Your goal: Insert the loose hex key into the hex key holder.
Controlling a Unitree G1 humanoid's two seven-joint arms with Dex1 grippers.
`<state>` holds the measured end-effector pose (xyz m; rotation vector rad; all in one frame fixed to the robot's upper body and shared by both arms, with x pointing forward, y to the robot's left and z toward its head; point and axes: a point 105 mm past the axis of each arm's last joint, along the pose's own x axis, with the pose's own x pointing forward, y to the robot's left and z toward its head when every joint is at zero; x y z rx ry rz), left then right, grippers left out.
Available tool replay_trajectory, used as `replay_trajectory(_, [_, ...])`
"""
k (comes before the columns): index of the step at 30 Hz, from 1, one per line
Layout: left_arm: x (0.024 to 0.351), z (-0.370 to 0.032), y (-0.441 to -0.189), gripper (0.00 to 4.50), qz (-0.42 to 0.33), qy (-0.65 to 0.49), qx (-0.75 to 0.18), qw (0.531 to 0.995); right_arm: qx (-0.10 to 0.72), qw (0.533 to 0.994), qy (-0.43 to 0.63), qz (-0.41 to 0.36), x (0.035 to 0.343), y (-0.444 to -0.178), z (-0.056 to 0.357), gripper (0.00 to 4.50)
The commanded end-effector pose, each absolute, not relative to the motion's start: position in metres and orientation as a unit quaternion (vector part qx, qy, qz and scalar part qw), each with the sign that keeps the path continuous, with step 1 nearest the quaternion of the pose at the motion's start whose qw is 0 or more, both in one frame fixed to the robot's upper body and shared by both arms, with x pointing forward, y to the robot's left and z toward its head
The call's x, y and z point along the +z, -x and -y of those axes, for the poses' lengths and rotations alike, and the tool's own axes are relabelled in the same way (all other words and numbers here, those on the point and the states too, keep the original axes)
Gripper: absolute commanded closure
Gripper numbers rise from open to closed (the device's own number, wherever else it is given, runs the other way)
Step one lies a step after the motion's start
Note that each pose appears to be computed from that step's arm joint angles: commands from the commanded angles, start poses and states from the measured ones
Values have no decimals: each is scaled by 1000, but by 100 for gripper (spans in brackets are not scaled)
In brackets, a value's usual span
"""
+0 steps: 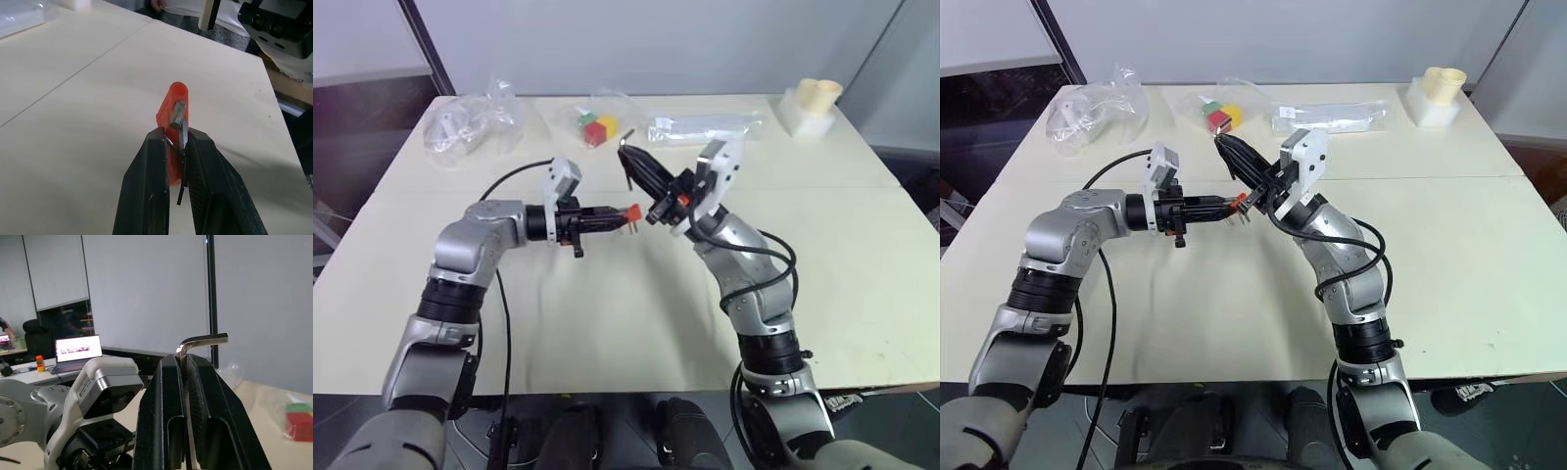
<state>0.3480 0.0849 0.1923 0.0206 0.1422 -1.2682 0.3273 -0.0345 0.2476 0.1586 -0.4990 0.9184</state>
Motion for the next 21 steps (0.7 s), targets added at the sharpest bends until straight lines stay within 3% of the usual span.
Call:
replay_trajectory(1, [217,-84,-347,426,-27,-12,-596,803,433,859,-75,261,252,-324,33,446])
replay_trajectory(21, [225,-83,-346,426,-20,-10,-598,801,421,862,-71,273,250,-327,32,446])
